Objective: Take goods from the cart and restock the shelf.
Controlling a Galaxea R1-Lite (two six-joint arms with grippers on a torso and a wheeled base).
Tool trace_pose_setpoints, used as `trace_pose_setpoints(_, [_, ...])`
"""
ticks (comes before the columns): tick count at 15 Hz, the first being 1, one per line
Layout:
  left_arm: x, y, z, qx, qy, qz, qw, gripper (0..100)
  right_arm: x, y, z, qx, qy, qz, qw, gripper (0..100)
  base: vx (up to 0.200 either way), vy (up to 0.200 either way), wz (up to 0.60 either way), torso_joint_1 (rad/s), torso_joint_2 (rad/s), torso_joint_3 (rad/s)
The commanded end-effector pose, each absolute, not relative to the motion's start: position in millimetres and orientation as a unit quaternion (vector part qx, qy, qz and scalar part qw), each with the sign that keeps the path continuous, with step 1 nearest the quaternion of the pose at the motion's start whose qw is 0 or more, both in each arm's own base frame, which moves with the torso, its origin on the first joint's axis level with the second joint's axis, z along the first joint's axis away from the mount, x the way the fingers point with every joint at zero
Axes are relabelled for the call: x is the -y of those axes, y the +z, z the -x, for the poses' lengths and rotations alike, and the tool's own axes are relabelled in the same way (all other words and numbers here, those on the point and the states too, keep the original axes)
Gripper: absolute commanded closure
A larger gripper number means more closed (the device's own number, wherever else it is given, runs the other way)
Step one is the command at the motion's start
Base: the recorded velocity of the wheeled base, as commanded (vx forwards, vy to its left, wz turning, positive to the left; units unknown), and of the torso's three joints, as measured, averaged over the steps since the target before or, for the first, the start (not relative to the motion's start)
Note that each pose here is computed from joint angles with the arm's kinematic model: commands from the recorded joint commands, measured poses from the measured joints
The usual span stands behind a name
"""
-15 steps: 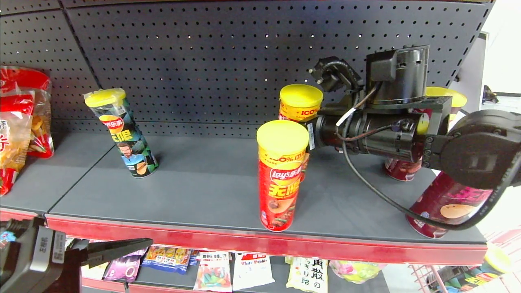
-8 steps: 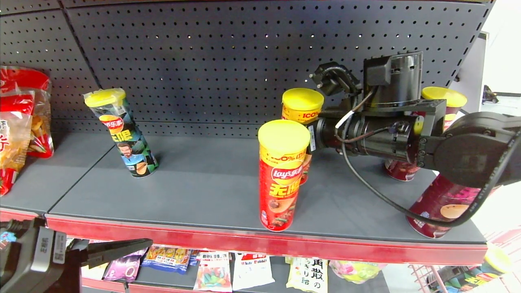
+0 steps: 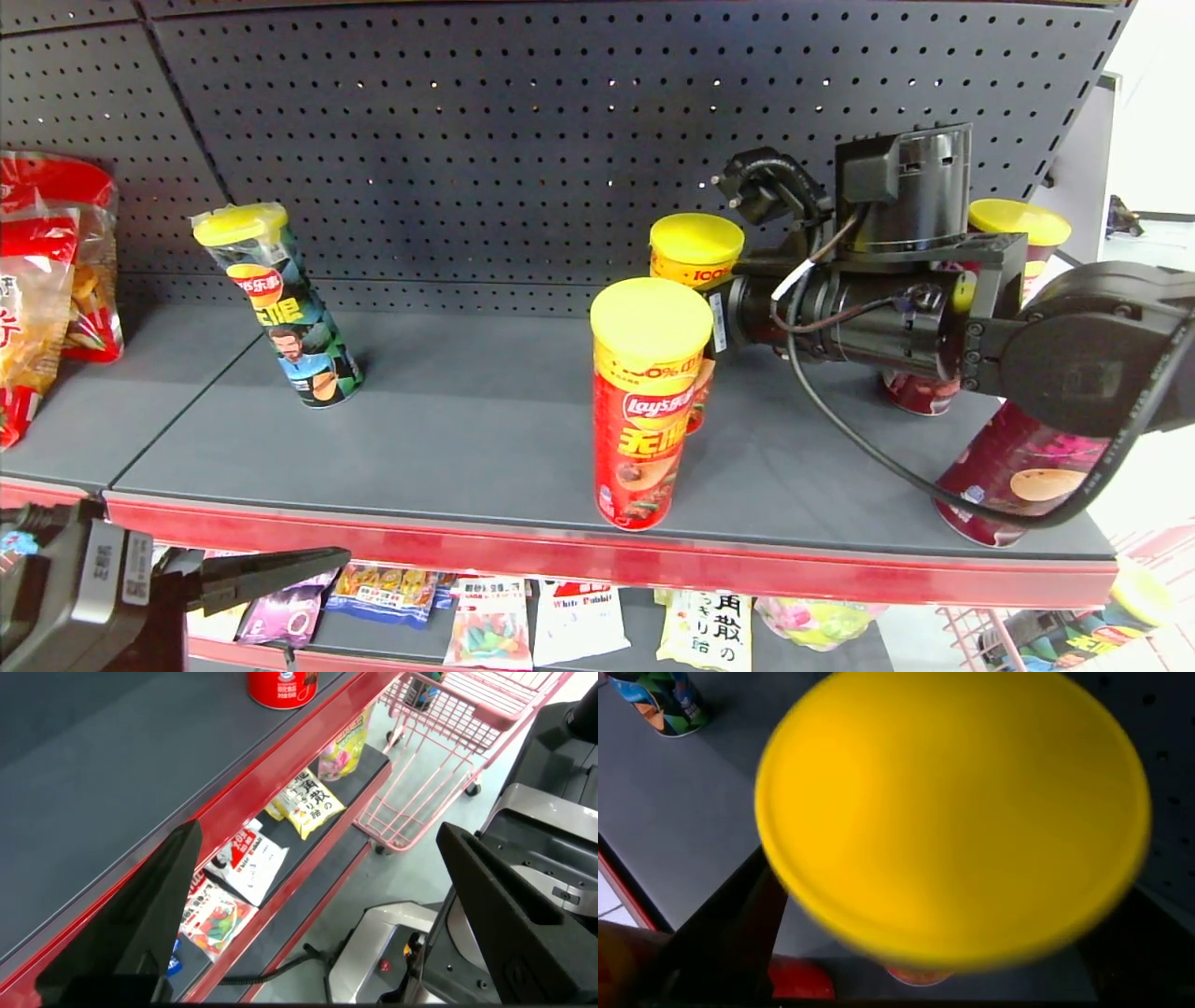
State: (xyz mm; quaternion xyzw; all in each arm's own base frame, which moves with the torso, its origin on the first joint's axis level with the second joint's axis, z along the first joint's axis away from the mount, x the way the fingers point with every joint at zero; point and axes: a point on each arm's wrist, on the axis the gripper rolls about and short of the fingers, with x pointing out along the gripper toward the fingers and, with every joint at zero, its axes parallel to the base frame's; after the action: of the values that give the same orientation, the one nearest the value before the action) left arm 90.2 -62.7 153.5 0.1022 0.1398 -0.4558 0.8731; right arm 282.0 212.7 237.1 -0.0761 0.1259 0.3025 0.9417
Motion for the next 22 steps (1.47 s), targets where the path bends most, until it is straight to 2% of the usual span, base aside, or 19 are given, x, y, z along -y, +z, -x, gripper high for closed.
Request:
trace_pose_setpoints(1, [62.9,153.3,-90.6,-0.141,-0.456,-0.102,0.873,0,-208.6,239.3,-276.4,-0.125,0.302,0.076,0.942,0,0.000,0.000,0.00,0.000,0.00,0.000])
trace_pose_setpoints(12, [66.8,151.8,-97.1,-0.153,-0.458,-0.102,0.870,0,-175.4,234.0,-262.3,-0.145,0.256,0.084,0.952,0,0.000,0.000,0.00,0.000,0.00,0.000])
trace_pose_setpoints(22, [68.8,149.4,-100.4,-0.164,-0.459,-0.102,0.867,0,-156.3,232.8,-221.1,-0.148,0.273,0.085,0.947,0,0.000,0.000,0.00,0.000,0.00,0.000])
